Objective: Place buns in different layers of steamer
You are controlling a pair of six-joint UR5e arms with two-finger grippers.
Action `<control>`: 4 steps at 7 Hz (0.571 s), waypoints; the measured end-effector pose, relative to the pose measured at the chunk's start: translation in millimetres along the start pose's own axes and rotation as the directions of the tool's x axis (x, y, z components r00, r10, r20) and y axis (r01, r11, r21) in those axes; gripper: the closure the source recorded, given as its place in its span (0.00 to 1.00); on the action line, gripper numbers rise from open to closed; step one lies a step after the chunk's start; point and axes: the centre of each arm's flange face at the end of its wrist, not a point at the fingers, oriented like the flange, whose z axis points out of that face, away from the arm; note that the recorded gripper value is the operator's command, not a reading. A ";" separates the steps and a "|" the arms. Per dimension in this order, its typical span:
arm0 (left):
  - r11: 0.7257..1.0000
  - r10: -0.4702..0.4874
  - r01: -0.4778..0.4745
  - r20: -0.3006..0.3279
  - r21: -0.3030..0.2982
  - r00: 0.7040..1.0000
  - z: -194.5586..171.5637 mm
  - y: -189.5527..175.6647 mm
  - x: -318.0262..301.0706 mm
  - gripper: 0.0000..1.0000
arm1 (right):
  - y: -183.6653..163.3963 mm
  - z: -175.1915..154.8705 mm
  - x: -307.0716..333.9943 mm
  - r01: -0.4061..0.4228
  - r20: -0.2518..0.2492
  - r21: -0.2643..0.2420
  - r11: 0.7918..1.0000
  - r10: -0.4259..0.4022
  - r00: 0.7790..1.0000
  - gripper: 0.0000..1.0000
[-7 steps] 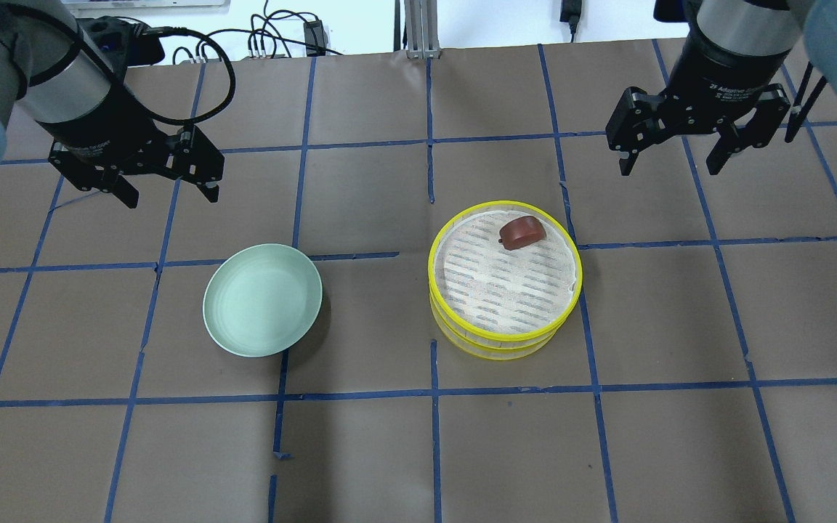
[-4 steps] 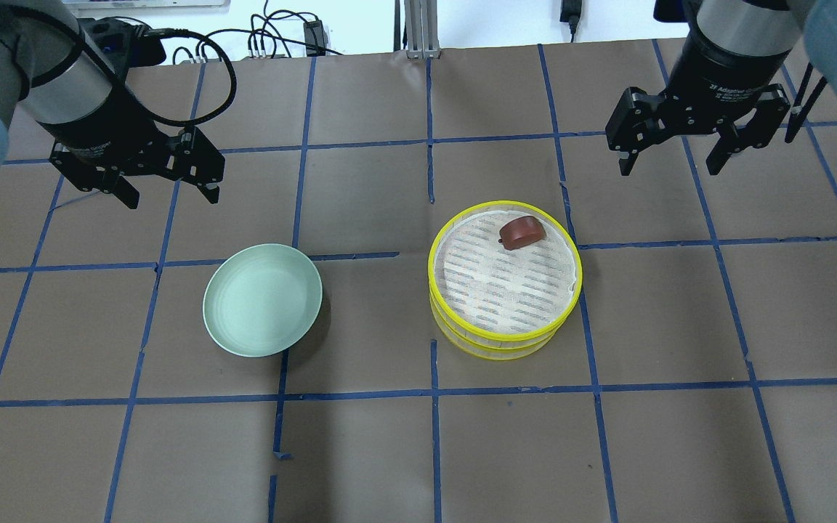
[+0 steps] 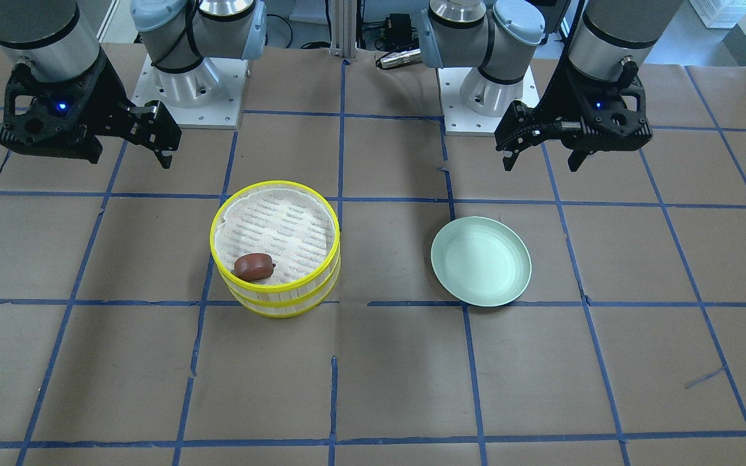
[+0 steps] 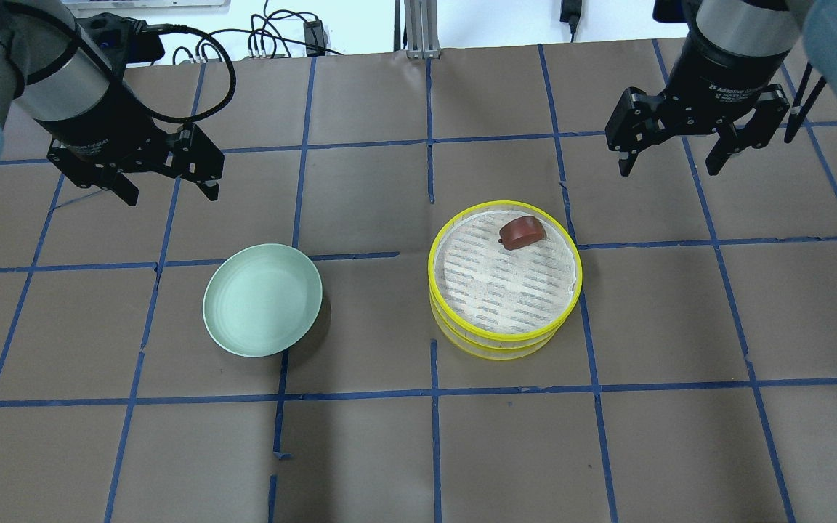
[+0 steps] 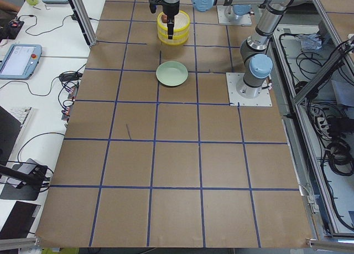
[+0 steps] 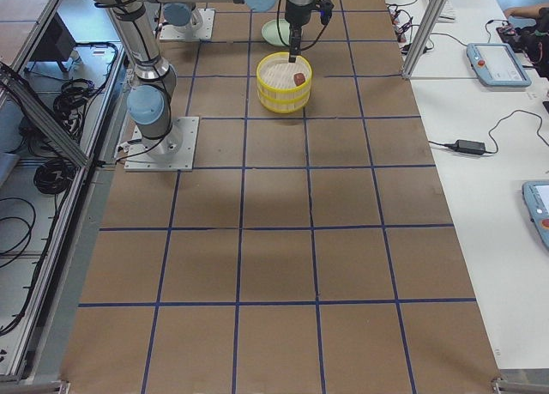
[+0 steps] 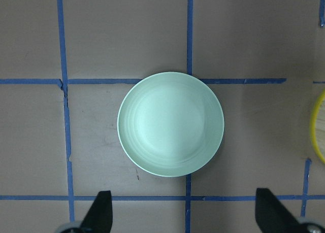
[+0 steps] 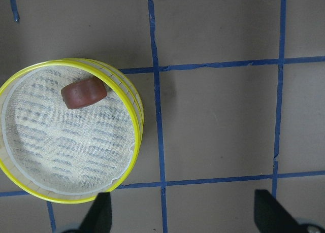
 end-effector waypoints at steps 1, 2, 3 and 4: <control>1.000 0.000 0.000 -0.001 0.002 1.000 -1.0 0.3 0.2 0.00 | 0.0 -0.5 -0.4 0.003 0.002 0.001 1.000 -0.003 1.000 0.00; 1.000 0.001 -0.001 -0.001 0.002 1.000 -1.0 0.5 0.3 0.00 | -0.2 -1.0 -0.8 0.006 0.004 0.004 1.000 -0.006 1.000 0.00; 1.000 0.002 -0.002 -0.002 0.001 1.000 -0.1 0.8 0.4 0.00 | -0.4 -1.3 -0.9 0.008 0.006 0.005 1.000 -0.008 1.000 0.00; 1.000 0.002 -0.002 -0.003 0.000 1.000 0.3 0.9 0.5 0.00 | -0.4 -1.4 -1.1 0.009 0.007 0.005 1.000 -0.009 1.000 0.00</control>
